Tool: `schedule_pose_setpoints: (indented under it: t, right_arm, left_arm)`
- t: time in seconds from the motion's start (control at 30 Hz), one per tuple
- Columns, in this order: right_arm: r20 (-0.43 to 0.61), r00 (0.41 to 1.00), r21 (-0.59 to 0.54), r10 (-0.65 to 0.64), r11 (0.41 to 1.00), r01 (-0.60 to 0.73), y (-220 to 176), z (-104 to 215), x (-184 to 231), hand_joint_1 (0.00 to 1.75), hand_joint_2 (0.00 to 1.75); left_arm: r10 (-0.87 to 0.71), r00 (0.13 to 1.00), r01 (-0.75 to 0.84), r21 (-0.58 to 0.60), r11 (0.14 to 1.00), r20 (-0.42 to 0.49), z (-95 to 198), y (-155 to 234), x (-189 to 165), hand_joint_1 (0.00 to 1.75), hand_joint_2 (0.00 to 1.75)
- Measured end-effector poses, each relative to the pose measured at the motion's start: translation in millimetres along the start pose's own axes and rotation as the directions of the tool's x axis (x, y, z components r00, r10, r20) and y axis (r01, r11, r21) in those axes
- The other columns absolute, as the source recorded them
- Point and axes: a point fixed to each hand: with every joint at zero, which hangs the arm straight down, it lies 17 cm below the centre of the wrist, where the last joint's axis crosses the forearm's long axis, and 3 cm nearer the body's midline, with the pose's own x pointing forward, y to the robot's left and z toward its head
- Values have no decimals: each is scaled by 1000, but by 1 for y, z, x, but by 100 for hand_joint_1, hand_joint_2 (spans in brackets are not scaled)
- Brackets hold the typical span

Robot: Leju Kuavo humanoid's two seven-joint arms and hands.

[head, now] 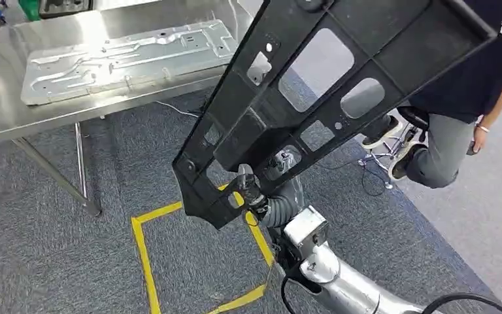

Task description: Take the parts from the cabinet and place them on the table.

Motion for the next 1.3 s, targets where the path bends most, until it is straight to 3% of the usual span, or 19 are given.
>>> schedule_pose_setpoints:
  t: [1.3]
  right_arm:
    - [-8, 1000, -5, 0, 1000, 0, -1, 1, -3, 175, 175]
  left_arm:
    - [-1, 1000, 1, -2, 1000, -3, 0, 0, 1, 0, 175]
